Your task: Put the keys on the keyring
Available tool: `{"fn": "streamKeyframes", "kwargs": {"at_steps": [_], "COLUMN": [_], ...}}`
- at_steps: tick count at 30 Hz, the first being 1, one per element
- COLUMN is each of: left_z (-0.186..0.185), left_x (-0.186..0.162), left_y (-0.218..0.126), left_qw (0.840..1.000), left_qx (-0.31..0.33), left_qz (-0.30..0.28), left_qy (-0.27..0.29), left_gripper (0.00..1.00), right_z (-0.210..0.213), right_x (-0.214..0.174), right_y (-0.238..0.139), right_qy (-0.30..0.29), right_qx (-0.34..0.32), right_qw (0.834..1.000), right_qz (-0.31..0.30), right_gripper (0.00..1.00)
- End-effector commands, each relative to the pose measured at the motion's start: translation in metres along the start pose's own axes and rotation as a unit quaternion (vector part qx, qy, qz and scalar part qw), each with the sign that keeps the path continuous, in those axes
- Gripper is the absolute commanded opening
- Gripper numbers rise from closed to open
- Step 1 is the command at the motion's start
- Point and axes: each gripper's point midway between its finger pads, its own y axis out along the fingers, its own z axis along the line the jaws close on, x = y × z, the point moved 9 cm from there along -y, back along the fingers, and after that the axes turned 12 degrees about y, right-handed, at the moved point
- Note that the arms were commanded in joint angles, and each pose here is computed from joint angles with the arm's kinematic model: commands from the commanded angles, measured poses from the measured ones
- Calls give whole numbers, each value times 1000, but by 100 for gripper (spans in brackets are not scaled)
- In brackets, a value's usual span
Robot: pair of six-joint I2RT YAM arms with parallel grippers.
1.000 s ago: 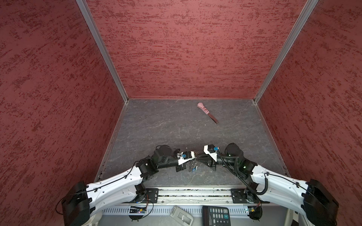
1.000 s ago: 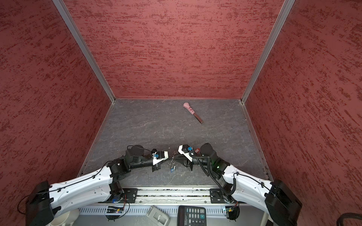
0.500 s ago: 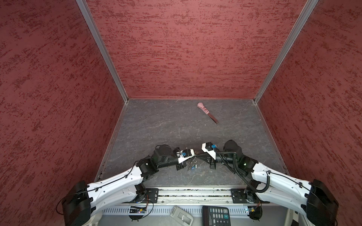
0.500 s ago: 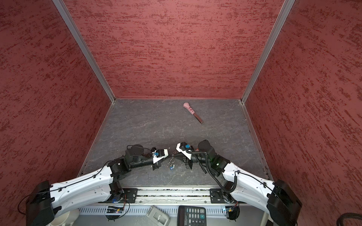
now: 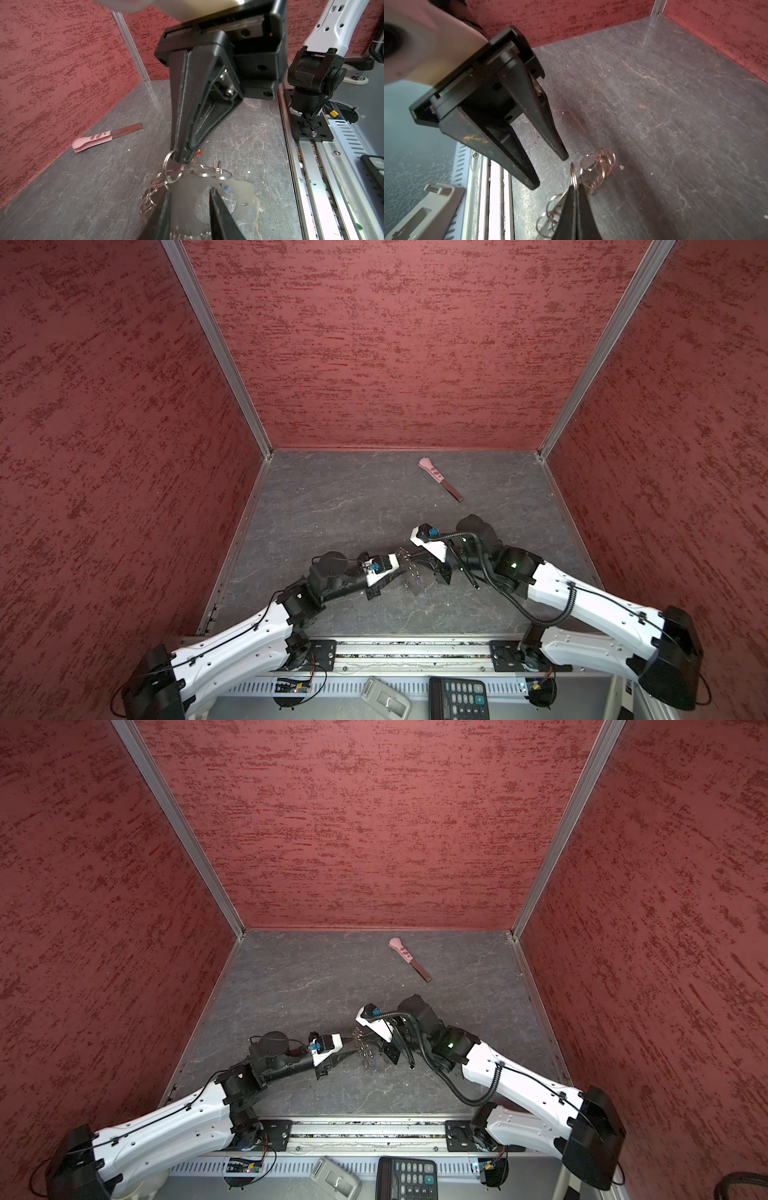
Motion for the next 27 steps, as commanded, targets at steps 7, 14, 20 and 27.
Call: {"fn": "streamKeyframes", "kwargs": {"at_steps": [7, 14, 20, 27], "left_z": [3, -2, -2, 0], "left_x": [3, 3, 1, 1], "left_y": [-1, 2, 5, 5], "left_qw": [999, 998, 998, 998], "left_qx": [-15, -51, -57, -53], "left_qz": [-21, -28, -23, -25], "left_qy": [-21, -27, -33, -37], "left_gripper": [30, 27, 26, 23], "right_z": [9, 15, 21, 26], "right_x": [6, 12, 17, 17], "right_y": [-7, -1, -3, -5], "right_qy": [-58, -87, -103, -112], "right_qx": [-6, 2, 18, 34], "right_qw": [996, 993, 992, 992], "right_qz": [65, 79, 66, 51], "right_gripper": [0, 0, 0, 0]}}
